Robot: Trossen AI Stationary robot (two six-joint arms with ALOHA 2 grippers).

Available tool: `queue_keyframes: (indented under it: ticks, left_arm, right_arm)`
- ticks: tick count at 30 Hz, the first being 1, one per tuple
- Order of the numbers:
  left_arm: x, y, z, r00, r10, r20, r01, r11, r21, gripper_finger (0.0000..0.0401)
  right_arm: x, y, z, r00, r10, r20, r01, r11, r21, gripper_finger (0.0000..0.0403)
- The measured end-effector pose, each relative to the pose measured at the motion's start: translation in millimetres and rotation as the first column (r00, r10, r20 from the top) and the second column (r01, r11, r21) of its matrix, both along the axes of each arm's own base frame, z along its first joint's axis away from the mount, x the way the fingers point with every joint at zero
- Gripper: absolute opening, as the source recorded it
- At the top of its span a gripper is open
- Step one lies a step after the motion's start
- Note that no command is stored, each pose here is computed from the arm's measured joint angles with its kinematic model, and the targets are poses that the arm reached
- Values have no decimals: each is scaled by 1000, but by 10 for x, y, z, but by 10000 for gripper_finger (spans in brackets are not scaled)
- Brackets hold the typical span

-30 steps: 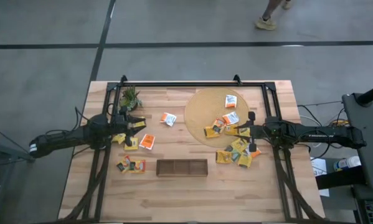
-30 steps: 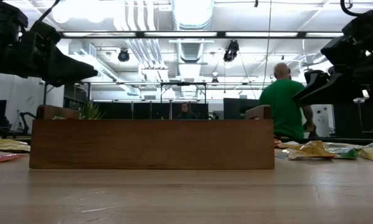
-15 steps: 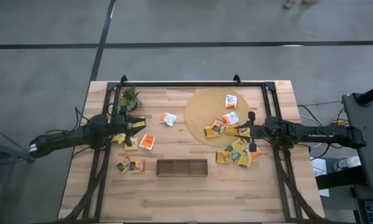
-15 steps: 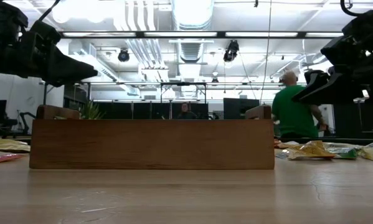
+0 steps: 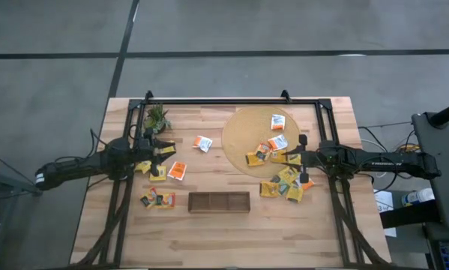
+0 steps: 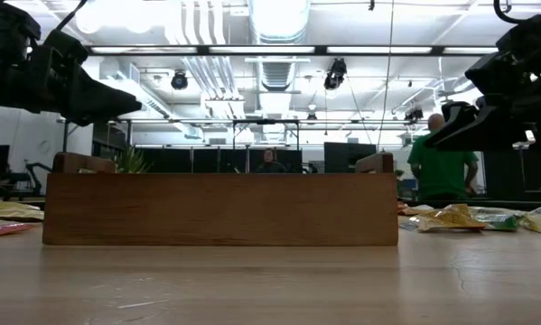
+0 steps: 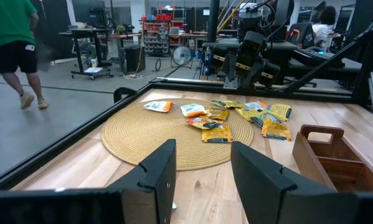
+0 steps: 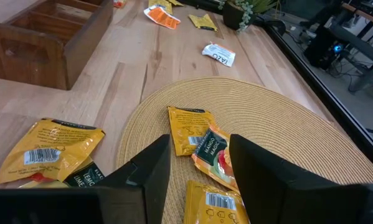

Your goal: Pick & Place Tea

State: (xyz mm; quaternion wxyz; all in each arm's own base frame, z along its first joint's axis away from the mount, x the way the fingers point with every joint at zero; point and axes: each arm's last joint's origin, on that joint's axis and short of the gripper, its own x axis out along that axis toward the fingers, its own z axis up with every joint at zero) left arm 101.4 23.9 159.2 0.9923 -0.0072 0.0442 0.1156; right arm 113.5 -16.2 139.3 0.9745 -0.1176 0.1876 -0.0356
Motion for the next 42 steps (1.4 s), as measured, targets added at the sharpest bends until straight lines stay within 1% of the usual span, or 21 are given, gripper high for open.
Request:
queue_keyframes:
  ticks: [20,22,24,25,27,28,31,33,35,36,38,40,42]
  left_arm:
    - [0,0,1,1000,0,0,0,1000,0,147]
    - [0,0,0,1000,0,0,0,1000,0,147]
    - [0,0,1,1000,0,1,0,1000,0,147]
    - [0,0,0,1000,0,0,0,1000,0,147]
    - [0,0,1,1000,0,1,0,1000,0,147]
    - [0,0,0,1000,0,0,0,1000,0,147]
    - [0,0,1,1000,0,0,0,1000,0,147]
    - [0,0,1,1000,0,0,0,1000,0,147]
    - [0,0,1,1000,0,0,0,1000,0,147]
    - [0,0,2,1000,0,1,0,1000,0,147]
    - [0,0,1,1000,0,1,0,1000,0,147]
    - [0,0,0,1000,0,0,0,1000,0,147]
    - [0,0,1,1000,0,0,0,1000,0,147]
  right_arm:
    - [4,-1,11,1000,-2,12,2,1000,1,162]
    - [20,-3,58,998,-8,65,7,1000,14,162]
    - [44,-6,155,985,-22,173,14,999,48,162]
    - [55,-7,221,970,-26,243,10,998,67,162]
    - [63,-7,371,918,-38,394,-4,994,105,162]
    - [58,-6,450,882,-44,469,-15,993,121,162]
    - [5,-1,676,744,-44,667,-42,993,112,162]
    - [-67,10,832,618,-13,786,-42,998,50,162]
    - [-175,26,985,463,40,886,3,999,-46,162]
    - [-236,35,1047,387,65,920,34,996,-84,162]
    - [-353,53,1142,247,101,964,85,988,-126,162]
    - [-439,66,1195,146,121,982,109,985,-137,162]
    - [-501,75,1226,74,125,989,105,986,-133,162]
